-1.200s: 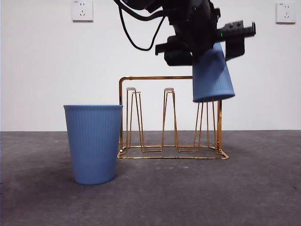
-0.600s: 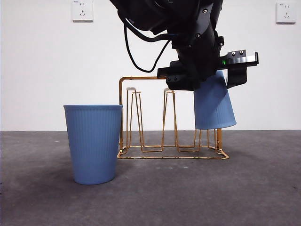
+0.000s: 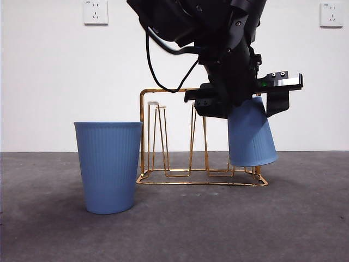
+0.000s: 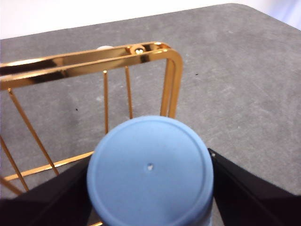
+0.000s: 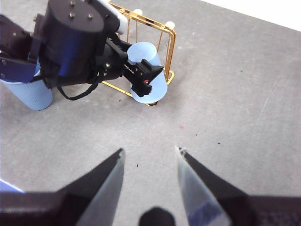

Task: Pick up cup 1,put cup 1 in the cup rack,pick up cup 2,put cup 2 in the cup rack

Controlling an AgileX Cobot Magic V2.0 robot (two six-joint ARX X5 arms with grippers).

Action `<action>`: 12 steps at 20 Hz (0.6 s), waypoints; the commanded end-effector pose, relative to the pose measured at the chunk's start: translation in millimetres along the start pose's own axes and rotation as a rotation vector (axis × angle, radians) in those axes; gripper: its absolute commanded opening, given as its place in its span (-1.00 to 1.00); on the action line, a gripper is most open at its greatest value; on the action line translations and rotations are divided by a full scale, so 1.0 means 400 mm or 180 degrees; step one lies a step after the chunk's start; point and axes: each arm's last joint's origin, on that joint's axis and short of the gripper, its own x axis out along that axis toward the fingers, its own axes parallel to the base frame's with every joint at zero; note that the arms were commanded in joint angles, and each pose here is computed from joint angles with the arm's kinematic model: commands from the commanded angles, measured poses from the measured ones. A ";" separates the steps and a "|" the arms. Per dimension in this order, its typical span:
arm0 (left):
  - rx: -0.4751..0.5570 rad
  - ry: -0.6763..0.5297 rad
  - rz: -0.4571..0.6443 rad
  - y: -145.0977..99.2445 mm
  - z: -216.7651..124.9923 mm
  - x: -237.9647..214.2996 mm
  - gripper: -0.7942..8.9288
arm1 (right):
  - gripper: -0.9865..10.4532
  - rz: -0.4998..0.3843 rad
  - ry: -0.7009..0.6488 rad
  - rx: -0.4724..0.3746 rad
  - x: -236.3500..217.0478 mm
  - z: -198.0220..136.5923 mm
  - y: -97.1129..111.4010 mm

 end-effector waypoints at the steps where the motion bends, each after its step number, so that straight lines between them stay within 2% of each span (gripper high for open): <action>1: 0.0023 0.0255 0.0022 0.003 -0.059 0.026 -0.85 | -0.50 0.0010 -0.0018 -0.0020 0.002 0.000 0.001; 3: 0.0023 0.0293 0.0030 0.005 -0.062 0.027 -0.85 | -0.50 0.0010 -0.0018 -0.0021 0.002 0.000 0.001; 5: 0.0033 0.0341 0.0012 0.006 -0.065 0.026 -0.76 | -0.50 0.0010 -0.0017 -0.0024 0.002 0.000 0.001; 6: 0.0031 0.0359 -0.0017 0.008 -0.065 0.028 -0.58 | -0.50 0.0009 -0.0017 -0.0031 0.002 0.000 0.001; 8: 0.0026 0.0413 -0.0115 0.009 -0.066 0.029 0.01 | -0.50 0.0009 -0.0017 -0.0033 0.002 0.000 0.001; 9: 0.0030 0.0443 -0.0160 0.009 -0.068 0.029 0.14 | -0.50 0.0009 -0.0017 -0.0033 0.002 0.000 0.001; 12: 0.0064 0.0512 -0.0140 0.011 -0.072 0.028 0.13 | -0.50 0.0009 -0.0018 -0.0036 0.002 0.000 0.001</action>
